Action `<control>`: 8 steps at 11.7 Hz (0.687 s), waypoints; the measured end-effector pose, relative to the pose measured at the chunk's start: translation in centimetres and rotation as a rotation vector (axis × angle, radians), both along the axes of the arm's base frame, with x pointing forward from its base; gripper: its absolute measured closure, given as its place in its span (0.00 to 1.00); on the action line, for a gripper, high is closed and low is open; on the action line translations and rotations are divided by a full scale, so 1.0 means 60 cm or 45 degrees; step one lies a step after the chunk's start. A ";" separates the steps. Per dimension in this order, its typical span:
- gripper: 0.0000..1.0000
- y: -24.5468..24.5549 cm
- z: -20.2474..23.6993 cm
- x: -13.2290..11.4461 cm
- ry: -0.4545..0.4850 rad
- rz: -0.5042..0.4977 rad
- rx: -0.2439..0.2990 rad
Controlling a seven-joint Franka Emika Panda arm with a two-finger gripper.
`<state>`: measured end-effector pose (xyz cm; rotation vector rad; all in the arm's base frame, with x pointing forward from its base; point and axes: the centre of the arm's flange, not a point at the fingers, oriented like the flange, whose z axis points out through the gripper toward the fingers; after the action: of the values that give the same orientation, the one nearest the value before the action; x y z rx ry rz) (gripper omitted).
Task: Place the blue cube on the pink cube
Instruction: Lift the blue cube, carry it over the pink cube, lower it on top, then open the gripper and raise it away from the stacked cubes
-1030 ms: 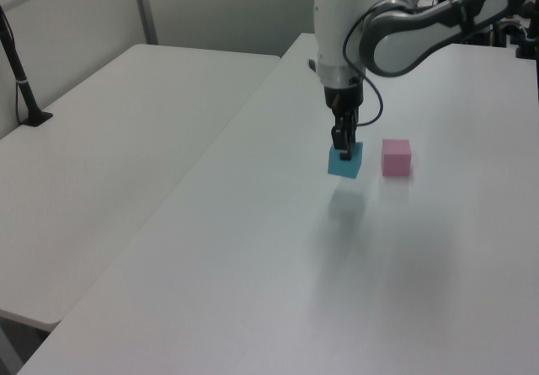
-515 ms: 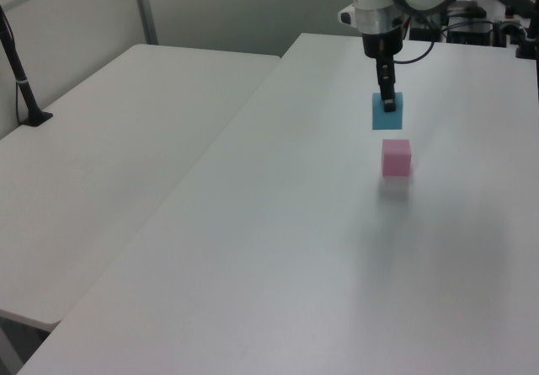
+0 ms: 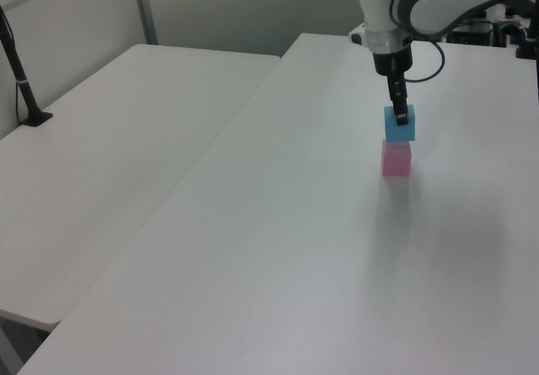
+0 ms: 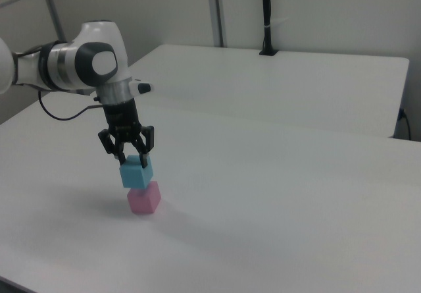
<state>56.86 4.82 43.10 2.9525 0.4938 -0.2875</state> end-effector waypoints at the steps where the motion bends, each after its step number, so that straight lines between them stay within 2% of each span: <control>1: 0.43 0.000 -0.011 -0.001 -0.006 0.007 -0.005; 4: 0.43 0.000 -0.017 -0.001 -0.018 0.012 -0.002; 6: 0.35 0.001 -0.018 0.000 -0.027 0.014 0.000; 7: 0.28 0.001 -0.018 0.000 -0.029 0.013 0.000; 8: 0.16 0.001 -0.018 0.000 -0.030 0.012 0.000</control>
<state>56.85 4.87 42.01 2.9488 0.5046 -0.2516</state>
